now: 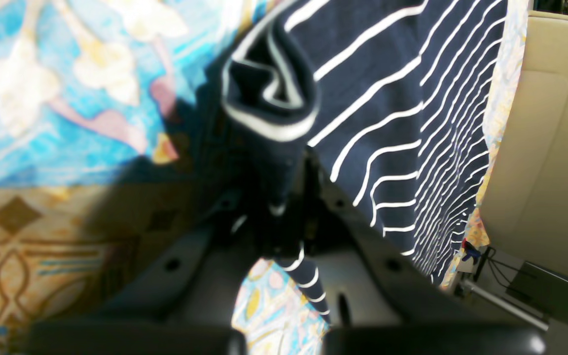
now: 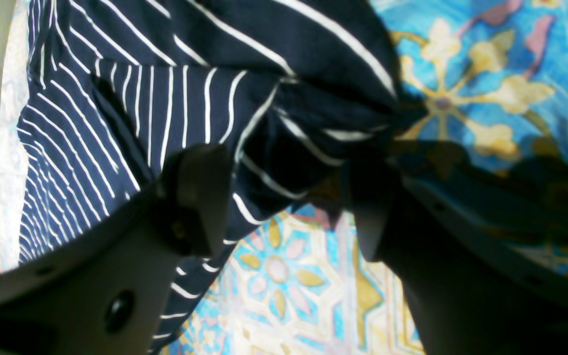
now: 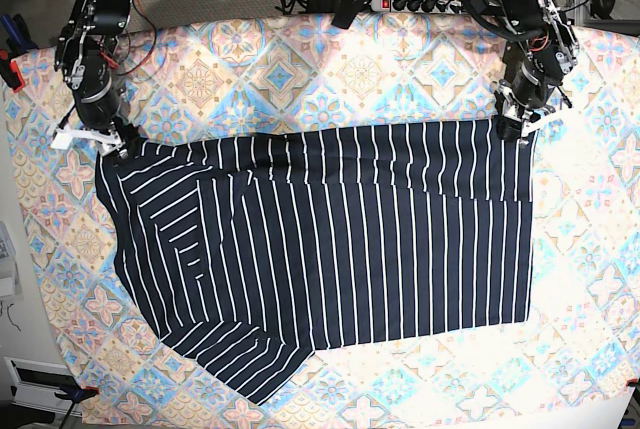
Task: Fold the T-shirt properly
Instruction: 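Grasp the collar edge with both grippers and drag it away from the hem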
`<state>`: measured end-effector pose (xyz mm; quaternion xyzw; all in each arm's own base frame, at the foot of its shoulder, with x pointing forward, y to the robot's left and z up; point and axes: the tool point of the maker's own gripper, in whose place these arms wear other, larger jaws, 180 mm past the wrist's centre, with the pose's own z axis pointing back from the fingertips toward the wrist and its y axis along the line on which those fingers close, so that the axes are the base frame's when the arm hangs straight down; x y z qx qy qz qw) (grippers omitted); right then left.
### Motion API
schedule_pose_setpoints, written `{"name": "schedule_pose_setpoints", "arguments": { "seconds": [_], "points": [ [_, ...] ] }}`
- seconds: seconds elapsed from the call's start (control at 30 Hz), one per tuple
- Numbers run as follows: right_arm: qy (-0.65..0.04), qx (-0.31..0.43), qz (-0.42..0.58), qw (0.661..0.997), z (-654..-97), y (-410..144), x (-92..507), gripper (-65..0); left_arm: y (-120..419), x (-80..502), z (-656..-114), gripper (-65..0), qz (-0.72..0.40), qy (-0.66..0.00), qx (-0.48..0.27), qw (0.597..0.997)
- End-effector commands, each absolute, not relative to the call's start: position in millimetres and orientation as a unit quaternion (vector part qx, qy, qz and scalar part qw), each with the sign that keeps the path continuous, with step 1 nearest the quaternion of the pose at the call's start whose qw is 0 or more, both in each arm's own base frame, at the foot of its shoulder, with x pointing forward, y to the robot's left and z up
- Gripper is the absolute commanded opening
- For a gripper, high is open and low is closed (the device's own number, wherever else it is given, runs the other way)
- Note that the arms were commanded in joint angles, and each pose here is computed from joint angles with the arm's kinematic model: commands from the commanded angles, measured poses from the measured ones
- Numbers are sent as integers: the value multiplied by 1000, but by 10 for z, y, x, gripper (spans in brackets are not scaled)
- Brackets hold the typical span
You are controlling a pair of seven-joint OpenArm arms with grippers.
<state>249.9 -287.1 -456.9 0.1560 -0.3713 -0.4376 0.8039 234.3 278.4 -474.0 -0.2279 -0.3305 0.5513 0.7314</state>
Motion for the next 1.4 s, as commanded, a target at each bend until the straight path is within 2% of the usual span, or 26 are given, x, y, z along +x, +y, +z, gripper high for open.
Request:
{"name": "schedule_pose_setpoints", "arguments": {
  "seconds": [0.0, 0.37, 0.43, 0.6, 0.67, 0.8, 1.0, 1.37],
  "points": [
    [-379, 156, -438, 800, -4541, -2917, 2545, -276, 2818, 2374, -4693, -650, 546, -337, -226, 733],
    [-369, 185, -460, 786, -4633, -2845, 2932, -281, 2818, 2367, -4697, -650, 546, -337, -226, 733],
    [-372, 191, -455, 786, -4615, -2823, 2967, -303, 2818, 2324, -4718, -650, 547, -333, -223, 735],
    [-389, 204, -432, 787, -4550, -2798, 2994, -566, 2816, 2219, -4766, -650, 551, -325, -219, 737],
    [-384, 203, -430, 792, -4575, -2802, 2949, -649, 2818, 2175, -4779, -650, 551, -323, -217, 738],
    [-373, 191, -426, 802, -4641, -2818, 2711, -648, 2828, 2042, -4830, -650, 555, -314, -209, 741],
    [-392, 153, -431, 798, -4489, -3109, 2349, -649, 2876, 1811, -4885, -650, 549, -286, -201, 759],
    [-384, 95, -421, 816, -4374, -3338, 1678, -649, 3026, 1268, -4602, -650, 511, -293, -155, 793]
  ]
}}
